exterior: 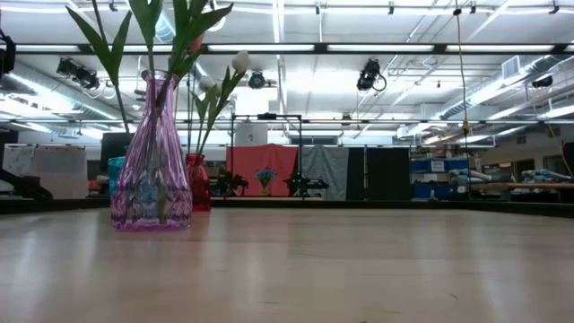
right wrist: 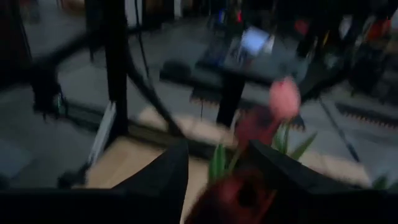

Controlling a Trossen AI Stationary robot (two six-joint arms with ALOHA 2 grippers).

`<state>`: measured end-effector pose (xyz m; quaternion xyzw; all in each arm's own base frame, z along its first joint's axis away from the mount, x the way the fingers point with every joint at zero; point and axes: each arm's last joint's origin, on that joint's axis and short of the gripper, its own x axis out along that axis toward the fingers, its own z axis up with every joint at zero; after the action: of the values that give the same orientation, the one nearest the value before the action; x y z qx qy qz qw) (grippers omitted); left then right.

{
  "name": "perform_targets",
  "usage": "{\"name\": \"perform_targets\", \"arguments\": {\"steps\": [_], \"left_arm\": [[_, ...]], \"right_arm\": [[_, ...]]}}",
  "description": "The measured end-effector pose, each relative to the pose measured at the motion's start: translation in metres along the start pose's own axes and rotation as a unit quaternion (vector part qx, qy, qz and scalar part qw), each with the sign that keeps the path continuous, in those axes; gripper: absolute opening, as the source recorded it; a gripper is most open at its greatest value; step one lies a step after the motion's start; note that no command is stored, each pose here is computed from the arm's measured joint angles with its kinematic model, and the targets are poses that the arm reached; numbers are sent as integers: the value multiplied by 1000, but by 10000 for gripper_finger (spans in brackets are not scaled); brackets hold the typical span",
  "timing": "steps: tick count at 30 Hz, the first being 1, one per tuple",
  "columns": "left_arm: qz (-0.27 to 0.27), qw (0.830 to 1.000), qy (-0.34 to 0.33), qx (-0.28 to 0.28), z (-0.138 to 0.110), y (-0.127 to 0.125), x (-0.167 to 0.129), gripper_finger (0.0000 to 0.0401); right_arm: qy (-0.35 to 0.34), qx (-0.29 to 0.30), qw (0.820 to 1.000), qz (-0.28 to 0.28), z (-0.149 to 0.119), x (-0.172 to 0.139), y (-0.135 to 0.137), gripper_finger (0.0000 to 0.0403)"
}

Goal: Sort flowers into vase by color
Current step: Return to Home Position

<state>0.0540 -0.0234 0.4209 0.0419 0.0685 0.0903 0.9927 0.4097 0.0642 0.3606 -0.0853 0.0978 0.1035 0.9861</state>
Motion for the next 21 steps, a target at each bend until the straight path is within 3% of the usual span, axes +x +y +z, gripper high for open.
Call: {"name": "perform_targets", "arguments": {"steps": [5,10,16,21], "left_arm": [[-20,1000,-15,-9,3,3,-3,183],[-20,1000,-23,-2,6,3,-3,183],[-20,999,-32,-8,0,11,-8,183],[-21,997,-59,-40,-29,2,0,183]], "right_arm": [[-48,3,999,22,16,-13,-10,185],[-54,11,998,43,23,-25,-14,224],[-63,4,997,37,57,-93,-17,274],[-34,23,999,-14,41,-131,-14,286]]}}
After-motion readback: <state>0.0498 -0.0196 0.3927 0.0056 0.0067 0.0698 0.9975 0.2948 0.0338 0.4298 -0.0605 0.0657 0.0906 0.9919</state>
